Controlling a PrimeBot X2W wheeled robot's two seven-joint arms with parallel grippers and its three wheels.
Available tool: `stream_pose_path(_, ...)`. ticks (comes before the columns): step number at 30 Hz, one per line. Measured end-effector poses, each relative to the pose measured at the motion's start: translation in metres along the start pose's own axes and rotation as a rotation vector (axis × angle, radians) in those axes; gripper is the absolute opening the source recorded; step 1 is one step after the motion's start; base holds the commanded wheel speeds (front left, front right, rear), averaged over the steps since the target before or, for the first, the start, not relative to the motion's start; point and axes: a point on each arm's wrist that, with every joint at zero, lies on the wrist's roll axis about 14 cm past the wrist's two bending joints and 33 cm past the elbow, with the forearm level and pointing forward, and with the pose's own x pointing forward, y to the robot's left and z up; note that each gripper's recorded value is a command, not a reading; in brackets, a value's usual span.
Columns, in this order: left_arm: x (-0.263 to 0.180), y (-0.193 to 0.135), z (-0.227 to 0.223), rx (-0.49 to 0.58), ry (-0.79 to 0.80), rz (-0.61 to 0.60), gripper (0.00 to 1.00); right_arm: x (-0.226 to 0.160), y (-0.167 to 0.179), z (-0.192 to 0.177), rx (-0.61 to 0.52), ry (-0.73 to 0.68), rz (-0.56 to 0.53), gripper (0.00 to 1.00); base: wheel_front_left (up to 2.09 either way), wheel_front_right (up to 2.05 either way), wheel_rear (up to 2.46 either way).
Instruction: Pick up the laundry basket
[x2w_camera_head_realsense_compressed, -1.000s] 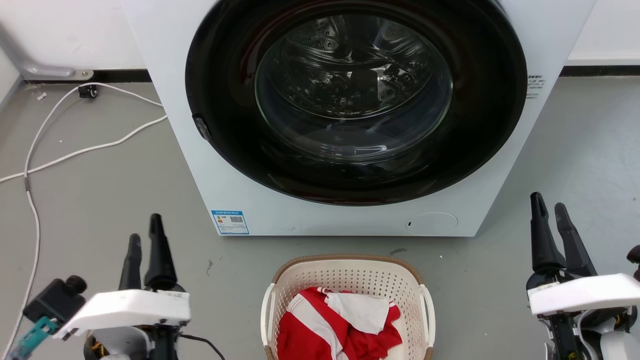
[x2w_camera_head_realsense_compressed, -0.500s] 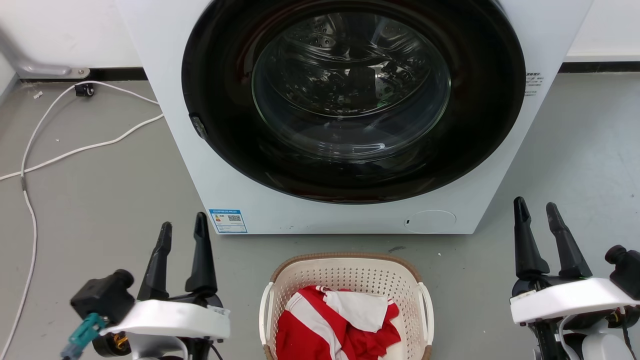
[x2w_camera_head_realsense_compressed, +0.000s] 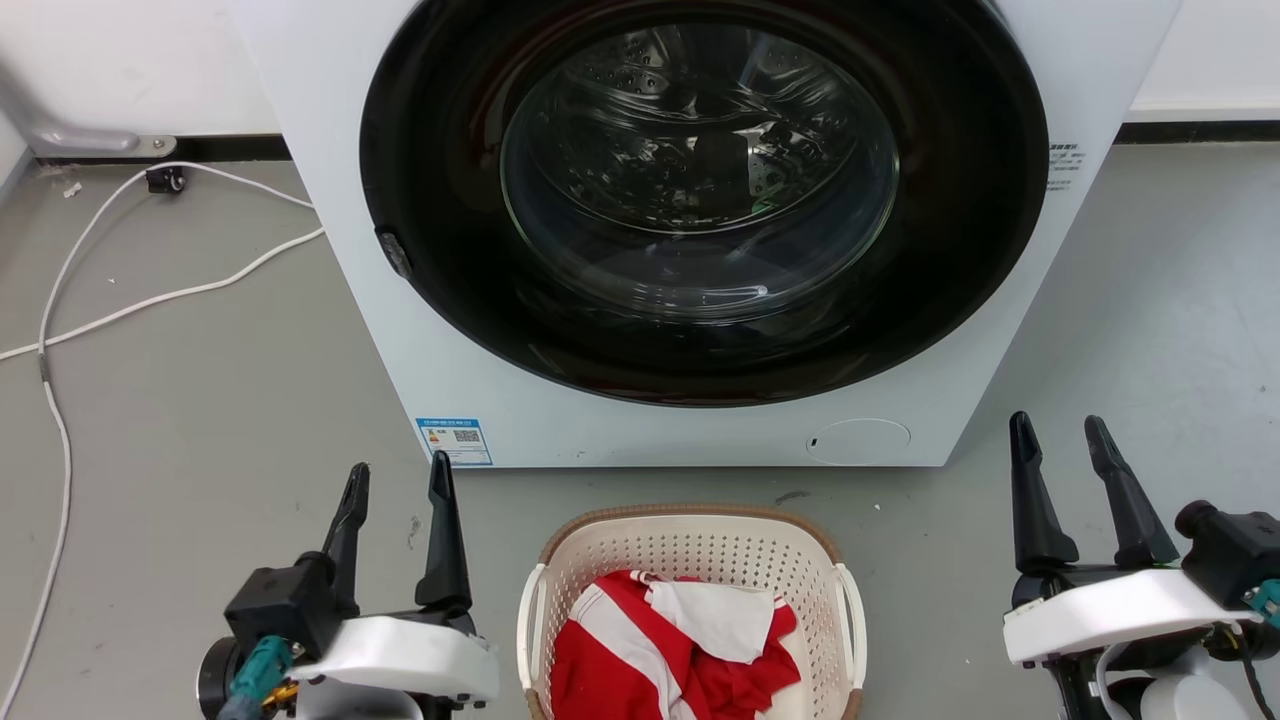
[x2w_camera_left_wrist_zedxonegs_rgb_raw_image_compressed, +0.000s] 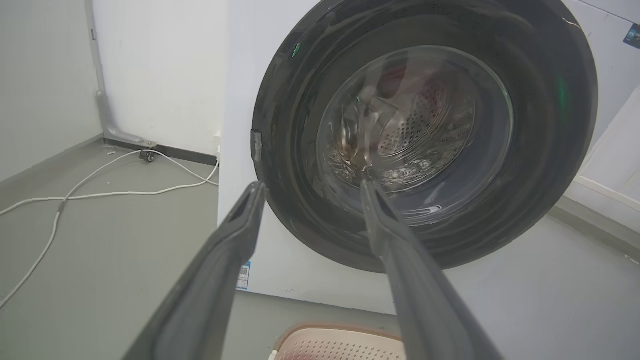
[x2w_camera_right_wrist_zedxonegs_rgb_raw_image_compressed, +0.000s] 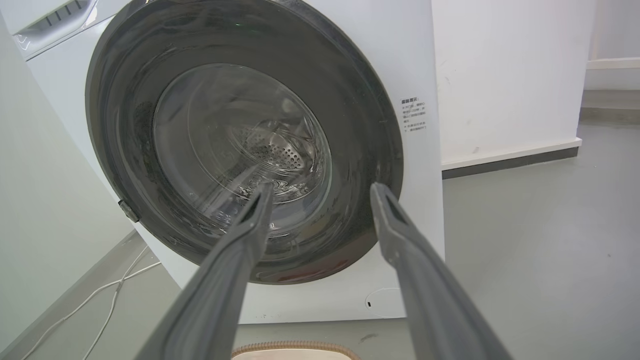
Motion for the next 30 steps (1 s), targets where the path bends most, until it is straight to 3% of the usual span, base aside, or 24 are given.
stream_pose_path(30, -0.010, -0.025, -0.032, 0.172, 0.037, -0.153, 1.00, -0.004, -0.001, -0.014, -0.246, 0.027, 0.032, 1.00, 0.00, 0.00, 0.00)
